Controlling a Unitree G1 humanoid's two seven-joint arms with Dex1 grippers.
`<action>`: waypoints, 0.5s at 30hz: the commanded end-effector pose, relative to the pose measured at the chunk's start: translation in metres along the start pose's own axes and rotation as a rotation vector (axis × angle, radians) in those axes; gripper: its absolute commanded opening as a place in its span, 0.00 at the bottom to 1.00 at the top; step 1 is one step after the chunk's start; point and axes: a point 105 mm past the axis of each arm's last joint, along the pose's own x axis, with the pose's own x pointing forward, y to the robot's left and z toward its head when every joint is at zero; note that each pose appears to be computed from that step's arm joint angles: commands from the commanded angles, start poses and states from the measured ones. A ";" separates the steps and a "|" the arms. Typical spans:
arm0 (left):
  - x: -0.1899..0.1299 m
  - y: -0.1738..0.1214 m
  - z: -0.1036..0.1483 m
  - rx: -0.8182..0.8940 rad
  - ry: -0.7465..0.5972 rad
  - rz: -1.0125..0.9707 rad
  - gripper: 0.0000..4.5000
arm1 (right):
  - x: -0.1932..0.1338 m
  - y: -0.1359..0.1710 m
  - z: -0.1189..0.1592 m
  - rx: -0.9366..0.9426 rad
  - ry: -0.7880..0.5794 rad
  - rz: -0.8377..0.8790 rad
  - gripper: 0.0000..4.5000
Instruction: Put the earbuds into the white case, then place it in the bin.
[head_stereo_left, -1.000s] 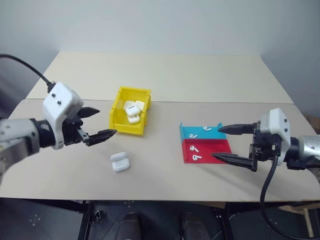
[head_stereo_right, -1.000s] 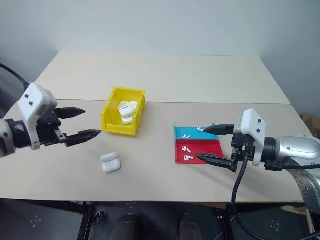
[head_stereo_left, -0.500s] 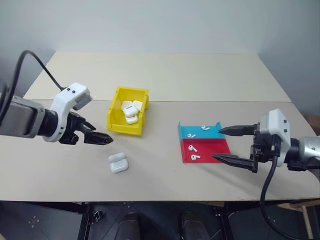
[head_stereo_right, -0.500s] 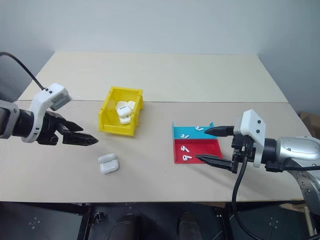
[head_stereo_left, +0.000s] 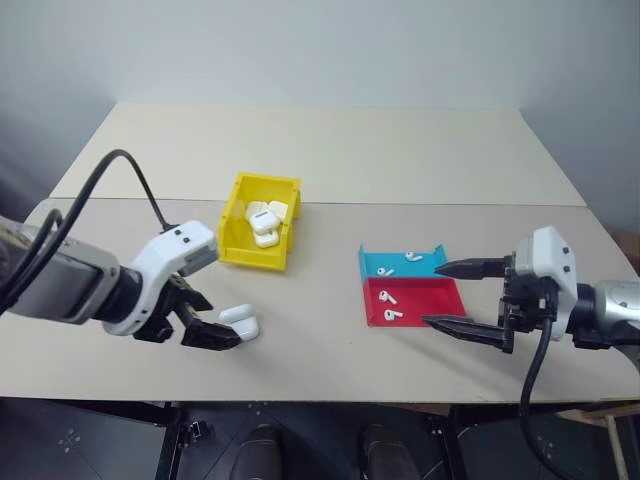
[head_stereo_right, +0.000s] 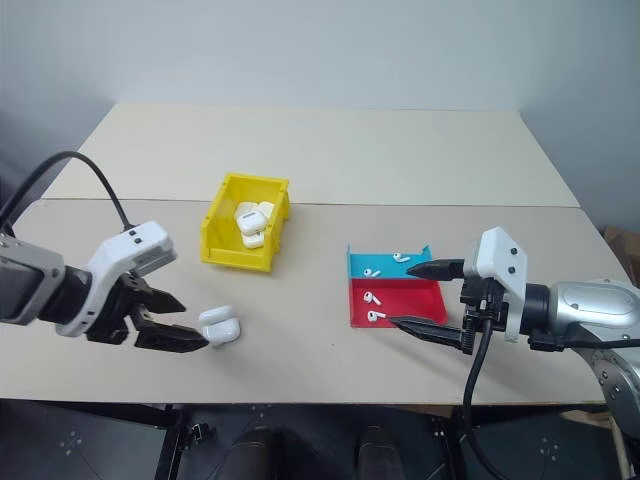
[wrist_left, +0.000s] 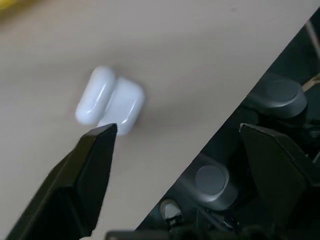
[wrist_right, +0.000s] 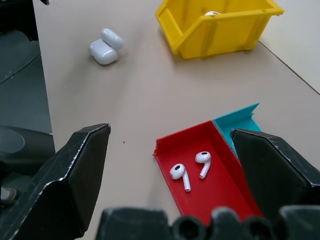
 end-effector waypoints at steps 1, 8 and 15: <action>0.008 -0.007 0.007 0.013 -0.051 -0.009 0.65 | -0.005 0.000 0.010 -0.036 -0.017 -0.016 1.00; 0.046 -0.001 -0.005 -0.066 -0.001 -0.002 0.15 | -0.005 0.001 0.011 -0.037 -0.019 -0.028 1.00; 0.074 0.004 0.001 -0.133 0.054 0.014 0.00 | -0.006 0.002 0.012 -0.038 -0.023 -0.041 1.00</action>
